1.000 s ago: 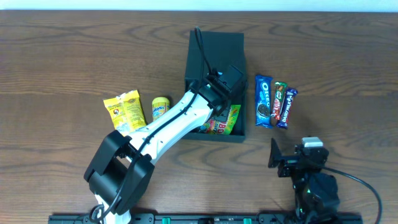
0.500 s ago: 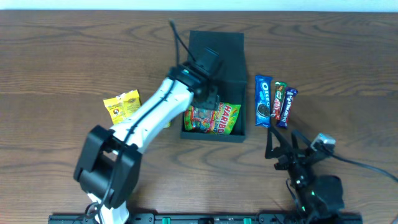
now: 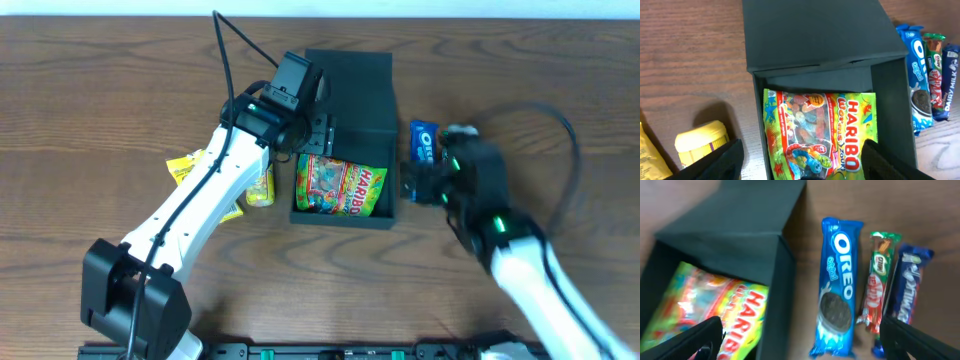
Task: Pack container
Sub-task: 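Reach the right gripper to the blue Oreo pack and grasp it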
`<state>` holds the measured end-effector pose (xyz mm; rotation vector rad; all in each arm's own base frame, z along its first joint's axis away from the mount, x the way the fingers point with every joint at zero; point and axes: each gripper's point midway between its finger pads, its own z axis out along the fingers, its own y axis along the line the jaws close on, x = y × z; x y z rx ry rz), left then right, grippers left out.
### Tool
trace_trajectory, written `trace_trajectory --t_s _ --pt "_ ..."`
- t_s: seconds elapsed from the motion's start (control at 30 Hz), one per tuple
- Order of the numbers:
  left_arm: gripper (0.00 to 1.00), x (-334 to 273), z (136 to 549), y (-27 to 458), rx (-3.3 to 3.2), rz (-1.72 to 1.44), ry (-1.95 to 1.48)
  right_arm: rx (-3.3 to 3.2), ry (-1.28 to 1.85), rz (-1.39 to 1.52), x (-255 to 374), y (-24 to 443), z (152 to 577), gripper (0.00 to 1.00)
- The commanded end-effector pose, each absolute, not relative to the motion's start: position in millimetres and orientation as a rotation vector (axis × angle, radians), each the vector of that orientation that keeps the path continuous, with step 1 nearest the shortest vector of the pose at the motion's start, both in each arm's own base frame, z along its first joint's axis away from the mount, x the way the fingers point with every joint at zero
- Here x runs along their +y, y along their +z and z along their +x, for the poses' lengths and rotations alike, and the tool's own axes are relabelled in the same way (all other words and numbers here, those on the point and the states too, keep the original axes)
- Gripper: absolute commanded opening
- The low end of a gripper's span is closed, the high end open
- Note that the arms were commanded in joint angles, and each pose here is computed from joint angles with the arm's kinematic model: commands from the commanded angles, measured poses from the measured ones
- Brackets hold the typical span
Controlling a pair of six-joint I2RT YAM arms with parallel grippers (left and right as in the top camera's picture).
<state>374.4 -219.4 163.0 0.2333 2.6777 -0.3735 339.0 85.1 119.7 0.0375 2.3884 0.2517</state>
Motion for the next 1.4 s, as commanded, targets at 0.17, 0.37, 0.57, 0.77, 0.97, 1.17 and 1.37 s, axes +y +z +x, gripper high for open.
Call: trace_trajectory --t_s 0.17,0.37,0.57,0.77,0.97,1.17,1.37 --pt "0.77 -208.6 371.3 162.0 2.699 0.238 -0.353 2.606 0.082 -0.051 75.3 63.5 391.7 0.97" --pt "0.77 -202.3 371.4 160.6 2.71 0.235 -0.341 2.676 0.058 -0.002 59.8 34.6 394.1 0.82" --pt "0.77 -201.2 372.7 160.9 2.707 0.23 -0.341 2.706 0.224 -0.032 78.3 30.5 389.7 0.84" --pt "0.77 -201.2 372.9 160.8 2.706 0.239 -0.338 2.526 0.317 -0.079 91.7 102.8 410.5 0.99" --pt "0.78 -201.2 373.0 160.9 2.705 0.239 -0.338 2.41 0.245 0.002 58.9 151.8 414.5 0.99" --pt "0.78 -201.3 373.1 160.9 2.705 0.239 -0.339 2.565 0.258 0.071 47.9 102.3 407.4 0.93" --pt "0.78 -201.2 373.0 160.9 2.705 0.239 -0.338 2.69 0.304 0.045 64.0 54.8 401.4 0.91"
